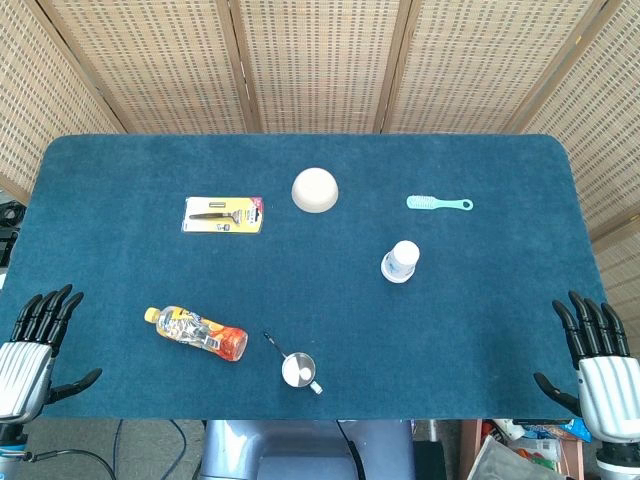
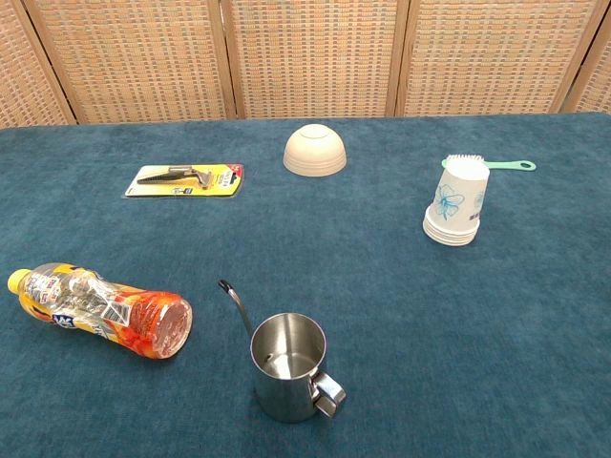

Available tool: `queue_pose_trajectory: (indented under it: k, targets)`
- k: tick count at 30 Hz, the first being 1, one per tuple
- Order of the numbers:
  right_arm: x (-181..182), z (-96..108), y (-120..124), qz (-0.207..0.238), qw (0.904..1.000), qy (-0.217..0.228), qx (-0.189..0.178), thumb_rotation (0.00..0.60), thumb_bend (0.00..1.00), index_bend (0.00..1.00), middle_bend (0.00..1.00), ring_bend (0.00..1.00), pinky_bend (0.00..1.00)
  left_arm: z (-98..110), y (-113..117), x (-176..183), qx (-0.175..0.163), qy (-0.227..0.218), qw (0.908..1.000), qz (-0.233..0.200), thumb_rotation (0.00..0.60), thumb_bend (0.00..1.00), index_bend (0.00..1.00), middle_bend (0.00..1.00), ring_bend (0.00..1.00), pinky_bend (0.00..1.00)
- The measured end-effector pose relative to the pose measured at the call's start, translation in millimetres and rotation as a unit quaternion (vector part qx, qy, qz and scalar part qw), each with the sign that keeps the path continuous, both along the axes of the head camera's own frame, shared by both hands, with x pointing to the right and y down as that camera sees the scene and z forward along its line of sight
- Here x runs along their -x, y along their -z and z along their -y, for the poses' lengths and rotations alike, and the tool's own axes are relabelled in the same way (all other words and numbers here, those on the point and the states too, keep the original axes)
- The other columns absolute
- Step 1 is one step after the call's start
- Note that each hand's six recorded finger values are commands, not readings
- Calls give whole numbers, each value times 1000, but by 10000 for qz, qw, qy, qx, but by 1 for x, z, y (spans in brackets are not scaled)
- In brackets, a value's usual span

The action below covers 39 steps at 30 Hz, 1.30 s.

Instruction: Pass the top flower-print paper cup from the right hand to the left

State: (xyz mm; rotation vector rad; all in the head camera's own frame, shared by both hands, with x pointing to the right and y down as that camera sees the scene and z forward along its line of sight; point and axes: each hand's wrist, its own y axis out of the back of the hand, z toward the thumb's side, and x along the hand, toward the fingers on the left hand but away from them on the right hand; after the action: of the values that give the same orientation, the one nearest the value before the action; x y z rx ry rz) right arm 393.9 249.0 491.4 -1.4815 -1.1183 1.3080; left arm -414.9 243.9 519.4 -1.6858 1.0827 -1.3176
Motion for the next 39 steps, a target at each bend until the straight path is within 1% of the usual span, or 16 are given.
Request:
queue_pose_trajectory:
  k: [9,13,16,17,19,20,22,24,26,29,31,32,35,39]
  targets:
    - [3,-1,-6,-46,9999,45,112,600,0,0,0,0,0,1,-2,0,9,-1,10000,20,600,89,0,0,0,0]
    - [8,7,-13,-31,9996,133,243,600,0,0,0,0,0,2,-4,-1,-27,-20,10000,57,600,89,0,0,0,0]
    - [17,25,-24,-56,9985,311,440,600,0,0,2,0,0,3,-7,-3,-80,-50,9999,105,600,89,0,0,0,0]
    - [22,35,-29,-62,9978,395,536,600,0,1,11,0,8,3,-8,-5,-96,-62,9999,126,600,89,0,0,0,0]
    - [32,51,-39,-55,9962,535,691,600,0,15,39,0,53,3,-9,-6,-101,-59,9998,156,600,89,0,0,0,0]
    - [39,64,-46,-49,9948,635,796,600,0,29,60,1,91,4,-11,-6,-79,-37,9998,177,600,89,0,0,0,0]
    - [53,84,-56,-28,9922,810,945,600,0,57,96,14,134,5,-14,-5,-24,0,9997,226,600,89,0,0,0,0]
    - [72,109,-69,43,9887,997,1120,600,7,78,122,34,159,6,-19,-4,40,38,9995,300,600,89,0,0,0,0]
    - [92,131,-82,143,9851,1125,1290,600,50,90,139,45,173,8,-24,-3,97,85,9993,357,600,90,0,0,0,0]
    - [115,158,-103,211,9817,1195,1469,600,113,102,157,52,176,11,-31,-1,172,153,9988,429,600,89,0,0,0,0]
    - [124,169,-116,194,9797,1201,1594,600,138,111,166,59,176,13,-35,0,209,181,9985,471,600,89,0,0,0,0]
    - [132,176,-128,166,9781,1195,1697,600,143,113,168,61,176,15,-36,1,217,175,9983,502,600,89,0,0,0,0]
    - [143,183,-148,64,9754,1205,1844,600,155,116,176,70,185,16,-39,2,242,205,9979,568,600,89,0,0,0,0]
    - [156,188,-171,-33,9710,1184,2079,600,177,126,203,97,199,19,-41,6,304,295,9972,613,600,89,0,0,0,0]
